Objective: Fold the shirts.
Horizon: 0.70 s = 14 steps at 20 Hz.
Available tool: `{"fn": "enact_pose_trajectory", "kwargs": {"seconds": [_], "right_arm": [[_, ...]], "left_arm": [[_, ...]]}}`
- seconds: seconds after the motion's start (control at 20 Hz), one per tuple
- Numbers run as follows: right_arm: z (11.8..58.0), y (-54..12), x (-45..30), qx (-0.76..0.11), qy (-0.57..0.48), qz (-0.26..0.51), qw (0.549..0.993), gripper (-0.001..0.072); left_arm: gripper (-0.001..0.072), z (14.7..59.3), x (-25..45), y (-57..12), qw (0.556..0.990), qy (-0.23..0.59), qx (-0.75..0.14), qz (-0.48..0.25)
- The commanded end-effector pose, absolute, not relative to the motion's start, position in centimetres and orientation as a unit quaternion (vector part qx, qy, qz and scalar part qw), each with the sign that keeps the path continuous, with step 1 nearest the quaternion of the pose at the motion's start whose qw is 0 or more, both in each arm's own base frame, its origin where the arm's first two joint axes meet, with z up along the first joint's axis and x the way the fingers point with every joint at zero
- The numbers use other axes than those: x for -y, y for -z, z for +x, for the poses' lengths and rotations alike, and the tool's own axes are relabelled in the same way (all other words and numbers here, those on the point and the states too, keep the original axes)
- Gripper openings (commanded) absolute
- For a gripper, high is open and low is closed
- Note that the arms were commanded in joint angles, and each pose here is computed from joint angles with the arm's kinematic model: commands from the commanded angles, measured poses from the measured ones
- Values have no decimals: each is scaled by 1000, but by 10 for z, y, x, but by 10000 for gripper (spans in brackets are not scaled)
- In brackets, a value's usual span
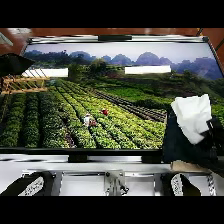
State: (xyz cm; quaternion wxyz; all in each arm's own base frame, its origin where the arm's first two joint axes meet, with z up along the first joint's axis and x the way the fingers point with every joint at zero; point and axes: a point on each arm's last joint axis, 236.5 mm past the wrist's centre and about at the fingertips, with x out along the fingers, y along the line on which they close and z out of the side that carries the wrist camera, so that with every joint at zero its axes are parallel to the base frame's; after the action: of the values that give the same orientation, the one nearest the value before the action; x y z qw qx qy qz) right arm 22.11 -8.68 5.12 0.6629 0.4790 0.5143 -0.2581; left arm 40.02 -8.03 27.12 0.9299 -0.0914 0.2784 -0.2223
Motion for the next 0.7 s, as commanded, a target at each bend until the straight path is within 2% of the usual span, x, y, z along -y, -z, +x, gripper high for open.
{"fn": "enact_pose_trajectory", "kwargs": {"seconds": [0.0,0.1,0.25,0.45,0.65], "right_arm": [[289,-93,82,-377,197,578,696,71],[286,-91,78,-388,193,577,693,71],[232,-58,77,-493,244,510,661,72],[170,-37,86,-589,291,428,620,71],[129,-17,95,-620,341,383,594,72]], "left_arm": [[32,400,81,-272,930,222,-278,-91],[32,400,81,-272,930,222,-278,-91],[32,400,81,-272,930,222,-278,-91],[32,400,81,-272,930,222,-278,-91],[33,400,81,-272,930,222,-278,-91]]}}
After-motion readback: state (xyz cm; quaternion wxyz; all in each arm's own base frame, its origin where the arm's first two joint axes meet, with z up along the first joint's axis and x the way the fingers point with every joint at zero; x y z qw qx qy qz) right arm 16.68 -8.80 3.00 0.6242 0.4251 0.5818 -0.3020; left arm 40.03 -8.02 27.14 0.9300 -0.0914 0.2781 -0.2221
